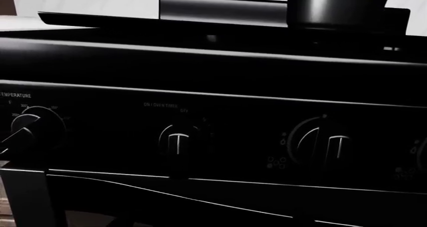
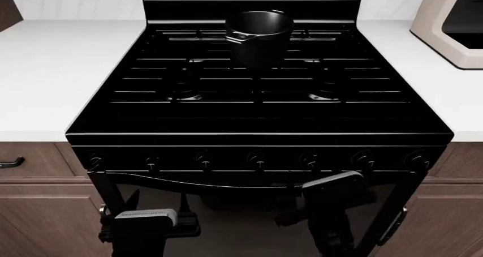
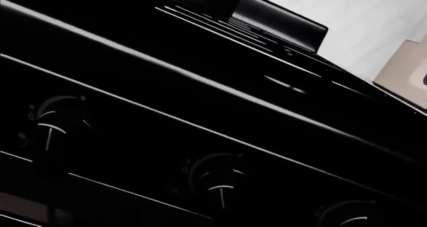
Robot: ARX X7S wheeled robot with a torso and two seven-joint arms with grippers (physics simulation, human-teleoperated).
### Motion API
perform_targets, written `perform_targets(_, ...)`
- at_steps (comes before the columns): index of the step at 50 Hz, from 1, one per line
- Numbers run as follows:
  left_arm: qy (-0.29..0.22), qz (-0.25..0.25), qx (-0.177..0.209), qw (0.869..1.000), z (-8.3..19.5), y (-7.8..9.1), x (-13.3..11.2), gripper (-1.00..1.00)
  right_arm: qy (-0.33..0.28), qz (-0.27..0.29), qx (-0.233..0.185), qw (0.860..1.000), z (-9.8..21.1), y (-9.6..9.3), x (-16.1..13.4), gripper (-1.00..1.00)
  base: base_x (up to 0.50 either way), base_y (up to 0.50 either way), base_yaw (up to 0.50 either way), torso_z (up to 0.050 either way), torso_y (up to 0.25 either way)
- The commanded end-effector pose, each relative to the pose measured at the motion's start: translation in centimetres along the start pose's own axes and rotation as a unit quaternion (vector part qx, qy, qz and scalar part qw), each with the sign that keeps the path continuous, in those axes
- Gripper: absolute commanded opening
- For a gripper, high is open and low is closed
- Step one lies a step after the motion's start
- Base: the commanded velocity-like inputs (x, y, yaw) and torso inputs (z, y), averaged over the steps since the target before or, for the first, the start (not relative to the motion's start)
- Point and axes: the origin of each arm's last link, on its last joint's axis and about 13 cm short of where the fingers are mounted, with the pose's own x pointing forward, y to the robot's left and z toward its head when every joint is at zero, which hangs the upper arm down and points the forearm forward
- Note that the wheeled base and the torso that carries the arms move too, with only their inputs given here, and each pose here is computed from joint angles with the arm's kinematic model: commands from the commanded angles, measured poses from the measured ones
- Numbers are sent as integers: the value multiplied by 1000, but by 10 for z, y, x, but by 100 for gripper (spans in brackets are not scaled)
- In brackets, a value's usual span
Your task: Turn off the center burner of the stove.
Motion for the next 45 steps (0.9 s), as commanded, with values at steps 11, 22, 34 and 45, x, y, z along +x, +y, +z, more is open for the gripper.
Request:
perform_targets(11, 0, 1, 0, 1000, 0, 0, 0, 100, 9, 3, -59, 998, 5, -6, 13, 100, 0, 0, 0, 0, 0)
perform_targets(22, 1, 1, -1, 1000, -1, 0, 0, 100, 5, 7, -76, 997, 11, -8, 19, 100, 0, 0, 0, 0, 0)
perform_targets(34, 1, 1, -1, 1000, -1, 0, 0, 100, 10, 5, -79, 997, 10, -9, 25, 100, 0, 0, 0, 0, 0)
perform_targets(45, 2, 1, 0, 1000, -1, 0, 0, 100, 20, 3, -73, 997, 5, -10, 30, 100, 0, 0, 0, 0, 0)
